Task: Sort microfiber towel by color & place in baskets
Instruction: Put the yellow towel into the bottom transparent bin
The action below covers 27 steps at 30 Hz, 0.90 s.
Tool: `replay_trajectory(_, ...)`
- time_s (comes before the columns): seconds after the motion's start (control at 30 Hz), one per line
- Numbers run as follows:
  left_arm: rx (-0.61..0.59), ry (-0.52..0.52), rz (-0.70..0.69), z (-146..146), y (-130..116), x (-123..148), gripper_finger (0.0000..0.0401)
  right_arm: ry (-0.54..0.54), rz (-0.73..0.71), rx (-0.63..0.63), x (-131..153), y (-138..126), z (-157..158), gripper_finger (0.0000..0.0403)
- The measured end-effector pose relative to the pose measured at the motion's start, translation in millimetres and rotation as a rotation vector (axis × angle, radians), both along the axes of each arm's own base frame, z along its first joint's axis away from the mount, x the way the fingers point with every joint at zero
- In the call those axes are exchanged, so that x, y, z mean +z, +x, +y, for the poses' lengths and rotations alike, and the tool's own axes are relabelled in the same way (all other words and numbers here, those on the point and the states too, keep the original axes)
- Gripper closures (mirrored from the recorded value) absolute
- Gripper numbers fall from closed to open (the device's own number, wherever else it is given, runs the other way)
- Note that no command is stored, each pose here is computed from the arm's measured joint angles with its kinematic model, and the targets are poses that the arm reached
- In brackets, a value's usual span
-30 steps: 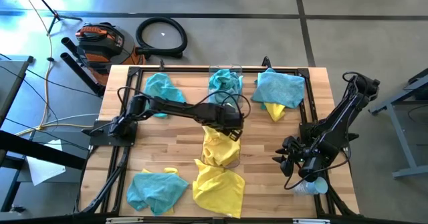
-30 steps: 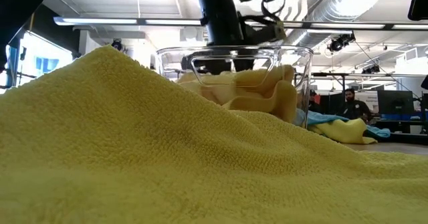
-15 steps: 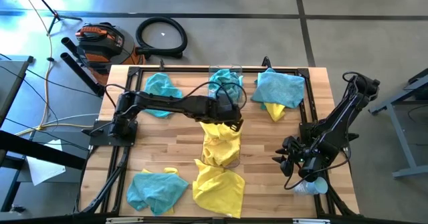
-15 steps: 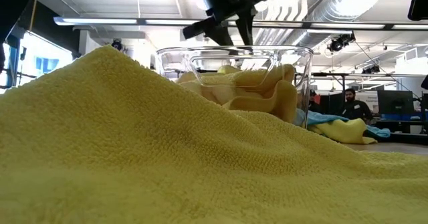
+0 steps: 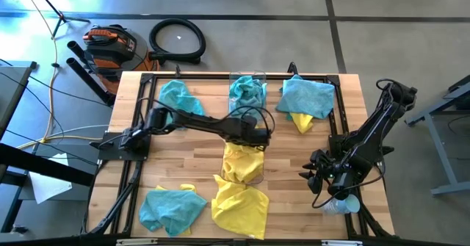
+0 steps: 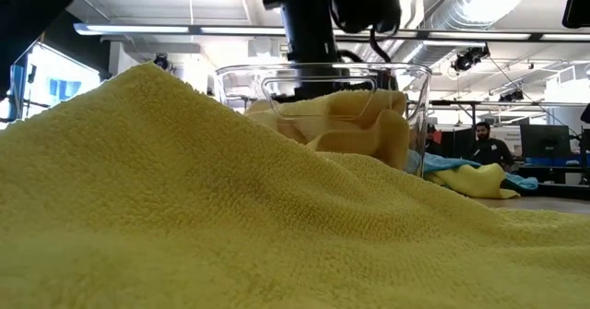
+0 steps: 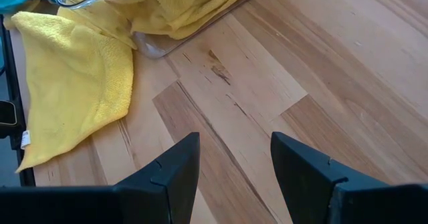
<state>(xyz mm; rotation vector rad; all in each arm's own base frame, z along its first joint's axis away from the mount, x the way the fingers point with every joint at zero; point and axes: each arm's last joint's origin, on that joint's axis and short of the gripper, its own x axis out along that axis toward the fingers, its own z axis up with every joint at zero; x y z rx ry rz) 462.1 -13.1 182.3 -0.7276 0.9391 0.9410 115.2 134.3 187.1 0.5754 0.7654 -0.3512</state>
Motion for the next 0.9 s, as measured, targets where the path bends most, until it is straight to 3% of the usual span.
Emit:
replay_trajectory(0.3,0.008,-0.014,0.035,-1.6,3.3,-18.8,0.0279,0.000,0.000,0.000,0.0,0.0,0.0,0.0222)
replay_trajectory(0.7,0.007,0.000,0.035,1.4,3.2,-17.7,0.0279,-0.006,0.004,0.001,-0.2,-0.3,-0.5,0.0222)
replay_trajectory(0.9,-0.001,-0.005,0.013,-0.3,-1.0,-0.7,0.0279,-0.006,0.004,0.000,-0.3,-0.3,-0.5,0.0222)
